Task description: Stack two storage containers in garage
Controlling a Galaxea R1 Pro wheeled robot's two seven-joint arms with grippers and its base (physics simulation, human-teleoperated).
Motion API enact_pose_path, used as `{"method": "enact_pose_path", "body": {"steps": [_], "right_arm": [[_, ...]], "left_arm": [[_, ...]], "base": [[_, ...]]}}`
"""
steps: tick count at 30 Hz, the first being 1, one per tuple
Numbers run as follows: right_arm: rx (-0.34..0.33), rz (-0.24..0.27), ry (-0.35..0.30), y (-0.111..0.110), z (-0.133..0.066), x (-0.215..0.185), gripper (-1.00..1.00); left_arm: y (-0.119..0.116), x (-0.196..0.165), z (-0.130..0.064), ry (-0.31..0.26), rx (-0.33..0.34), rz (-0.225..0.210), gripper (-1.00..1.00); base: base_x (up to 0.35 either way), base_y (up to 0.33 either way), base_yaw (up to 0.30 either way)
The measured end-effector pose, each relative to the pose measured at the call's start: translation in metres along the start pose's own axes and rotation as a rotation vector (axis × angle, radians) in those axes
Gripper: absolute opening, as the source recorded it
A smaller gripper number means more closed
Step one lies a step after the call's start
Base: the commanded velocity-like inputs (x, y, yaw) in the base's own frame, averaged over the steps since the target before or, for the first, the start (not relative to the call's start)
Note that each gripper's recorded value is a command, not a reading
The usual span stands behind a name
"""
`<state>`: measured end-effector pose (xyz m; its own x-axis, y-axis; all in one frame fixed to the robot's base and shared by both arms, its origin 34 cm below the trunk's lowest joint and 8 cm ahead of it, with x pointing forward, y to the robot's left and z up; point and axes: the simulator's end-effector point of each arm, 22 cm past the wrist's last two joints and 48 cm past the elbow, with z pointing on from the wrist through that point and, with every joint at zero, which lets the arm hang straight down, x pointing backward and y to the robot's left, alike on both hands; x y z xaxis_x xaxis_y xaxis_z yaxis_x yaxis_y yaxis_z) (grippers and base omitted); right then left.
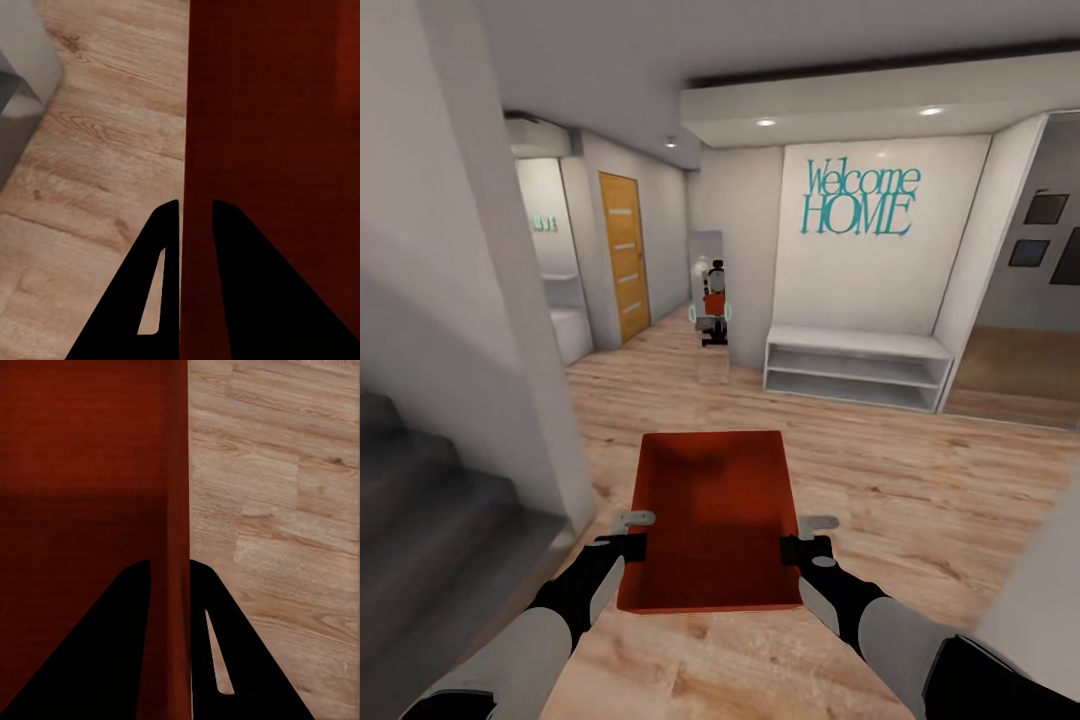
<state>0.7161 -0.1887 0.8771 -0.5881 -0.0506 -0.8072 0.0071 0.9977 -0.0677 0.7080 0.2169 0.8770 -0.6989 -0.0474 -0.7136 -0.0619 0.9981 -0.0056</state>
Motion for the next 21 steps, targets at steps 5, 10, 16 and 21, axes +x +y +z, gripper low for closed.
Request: {"method": "enact_pose_path", "body": {"steps": [5, 10, 16, 21], "right_arm": [[0.0, 0.0, 0.0, 0.0, 0.0, 0.0002, -1.0], [0.0, 0.0, 0.0, 0.0001, 0.0, 0.0002, -1.0], [0.0, 0.0, 0.0, 0.0001, 0.0, 0.0002, -1.0], [0.0, 0.0, 0.0, 0.0002, 0.0, 0.0001, -1.0]], "left_arm": [[0.0, 0.0002, 0.0, 0.0, 0.0, 0.0, -1.0], [0.0001, 0.0, 0.0, 0.0, 0.0, 0.001, -1.0], [0.0001, 0.0, 0.0, 0.0, 0.0, 0.001, -1.0], [0.0001, 0.0, 0.0, 0.0, 0.0, 0.001, -1.0]], "base": [[0.322, 0.0, 0.0], [0.322, 0.0, 0.0], [0.322, 0.0, 0.0], [0.322, 0.0, 0.0]]}}
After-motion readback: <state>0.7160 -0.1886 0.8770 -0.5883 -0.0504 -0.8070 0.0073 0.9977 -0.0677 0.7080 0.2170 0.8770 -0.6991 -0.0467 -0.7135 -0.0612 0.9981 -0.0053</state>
